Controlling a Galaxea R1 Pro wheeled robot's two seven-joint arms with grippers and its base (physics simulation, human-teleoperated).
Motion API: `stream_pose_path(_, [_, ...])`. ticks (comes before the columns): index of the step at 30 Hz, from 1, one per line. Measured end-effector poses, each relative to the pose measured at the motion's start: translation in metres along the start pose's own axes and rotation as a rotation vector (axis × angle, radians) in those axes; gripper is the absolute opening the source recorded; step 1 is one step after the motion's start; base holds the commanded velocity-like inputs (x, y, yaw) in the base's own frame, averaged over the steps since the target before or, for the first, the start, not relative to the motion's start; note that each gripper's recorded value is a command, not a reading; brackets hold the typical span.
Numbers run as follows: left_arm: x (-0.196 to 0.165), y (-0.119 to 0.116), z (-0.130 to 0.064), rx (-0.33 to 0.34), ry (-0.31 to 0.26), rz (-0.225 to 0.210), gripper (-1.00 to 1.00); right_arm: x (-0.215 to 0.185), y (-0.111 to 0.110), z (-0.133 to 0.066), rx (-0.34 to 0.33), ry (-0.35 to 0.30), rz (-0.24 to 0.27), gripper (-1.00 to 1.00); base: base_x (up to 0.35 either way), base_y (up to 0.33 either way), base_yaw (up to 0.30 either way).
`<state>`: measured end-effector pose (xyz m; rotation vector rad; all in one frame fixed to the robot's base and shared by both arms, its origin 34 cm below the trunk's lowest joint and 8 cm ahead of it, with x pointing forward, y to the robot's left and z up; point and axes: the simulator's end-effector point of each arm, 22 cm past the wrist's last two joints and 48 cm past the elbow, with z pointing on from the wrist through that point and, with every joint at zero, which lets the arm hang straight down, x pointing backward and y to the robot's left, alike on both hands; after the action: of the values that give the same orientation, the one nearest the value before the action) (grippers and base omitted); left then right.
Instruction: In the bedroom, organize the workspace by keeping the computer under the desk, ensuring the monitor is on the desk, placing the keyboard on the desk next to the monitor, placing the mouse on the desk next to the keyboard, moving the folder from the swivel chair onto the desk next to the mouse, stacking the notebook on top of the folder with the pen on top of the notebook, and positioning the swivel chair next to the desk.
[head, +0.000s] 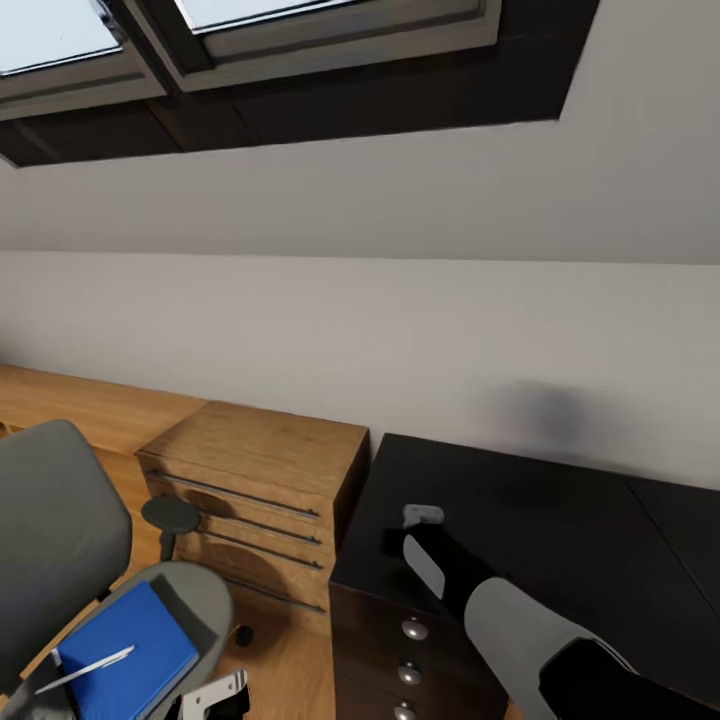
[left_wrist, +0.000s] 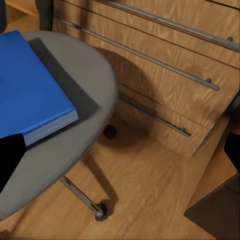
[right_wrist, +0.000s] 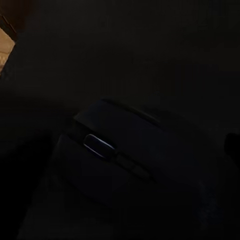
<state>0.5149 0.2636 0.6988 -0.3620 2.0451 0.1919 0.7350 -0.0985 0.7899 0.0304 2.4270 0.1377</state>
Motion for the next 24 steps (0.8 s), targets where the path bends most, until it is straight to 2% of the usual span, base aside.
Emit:
stream_pose_path(7, [0.001,0.001,0.000,-0.001,0.001,0.002,1.00,0.006,0.016,-0.001,-0.044,0.005,-0.091,-1.00,0.000,0.000,0.174])
stream_pose_path(11, [0.001,0.001,0.000,-0.001,0.002,0.002,1.00,0.012,0.018,-0.001,-0.051,0.026,-0.103,-1.00,0.000,0.000,0.020])
stream_pose_path(18, [0.002,0.002,0.000,-0.003,0.003,0.002,1.00,0.019,0.033,-0.002,-0.118,0.054,-0.112,-1.00,0.000,0.000,0.004])
stream_pose_path(24, [0.002,0.002,0.001,-0.003,0.003,0.002,1.00,0.020,0.036,-0.002,-0.132,0.059,-0.112,-1.00,-0.095,0.000,0.000])
